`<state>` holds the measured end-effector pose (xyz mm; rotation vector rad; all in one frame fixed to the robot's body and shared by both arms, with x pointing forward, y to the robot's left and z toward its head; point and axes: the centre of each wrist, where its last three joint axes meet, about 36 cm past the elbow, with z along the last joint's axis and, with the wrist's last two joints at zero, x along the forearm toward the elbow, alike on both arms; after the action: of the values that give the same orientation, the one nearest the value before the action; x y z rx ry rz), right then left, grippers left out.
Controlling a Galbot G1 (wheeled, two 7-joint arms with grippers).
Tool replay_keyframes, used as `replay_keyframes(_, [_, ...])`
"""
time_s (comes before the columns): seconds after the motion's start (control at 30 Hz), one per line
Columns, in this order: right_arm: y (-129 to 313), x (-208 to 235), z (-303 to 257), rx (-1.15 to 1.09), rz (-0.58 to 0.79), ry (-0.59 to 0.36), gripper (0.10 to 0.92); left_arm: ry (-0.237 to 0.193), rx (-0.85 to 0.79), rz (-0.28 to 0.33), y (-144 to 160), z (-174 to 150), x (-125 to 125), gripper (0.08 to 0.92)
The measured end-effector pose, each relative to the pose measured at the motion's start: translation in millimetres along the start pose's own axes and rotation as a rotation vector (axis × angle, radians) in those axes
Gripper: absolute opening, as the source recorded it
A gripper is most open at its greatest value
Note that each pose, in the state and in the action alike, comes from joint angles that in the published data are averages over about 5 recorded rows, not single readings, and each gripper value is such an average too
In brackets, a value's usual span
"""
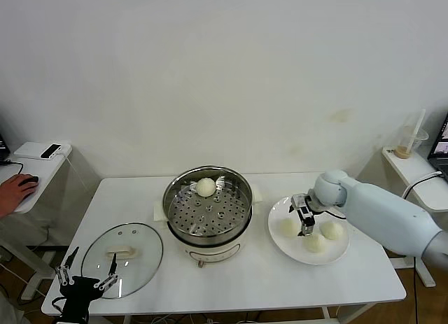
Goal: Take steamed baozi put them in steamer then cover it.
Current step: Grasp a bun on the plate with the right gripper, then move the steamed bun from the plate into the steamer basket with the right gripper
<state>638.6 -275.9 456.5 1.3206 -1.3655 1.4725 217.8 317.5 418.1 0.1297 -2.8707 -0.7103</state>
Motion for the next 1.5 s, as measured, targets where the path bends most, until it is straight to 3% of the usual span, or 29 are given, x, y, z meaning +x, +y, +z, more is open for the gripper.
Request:
replay_keyframes(0.13, [-2, -7, -3, -0.008, -0.006, 0.004, 0.786, 0.001, 0.001, -0.001, 0, 1, 0, 0.823])
replay_keyframes(0.4, [-4, -14, -4, -0.021, -0.013, 0.008, 0.637, -0.001, 0.005, -0.001, -1, 0, 0, 0.823])
replay_keyframes(0.67, [-11, -3, -1, -0.021, -0.013, 0.007, 0.587, -0.009, 0.005, 0.0, -1, -4, 1, 0.823])
replay_keyframes(1.13, [-47, 113, 6, -0.022, 0.106, -0.021, 0.593, -0.029, 0.007, 0.007, -2, -9, 0, 0.823])
replay_keyframes(1.5, [-75, 198, -55, 0.031, 0.222, -0.098, 0.606, -0.045, 0.012, 0.01, -4, -13, -3, 0.823])
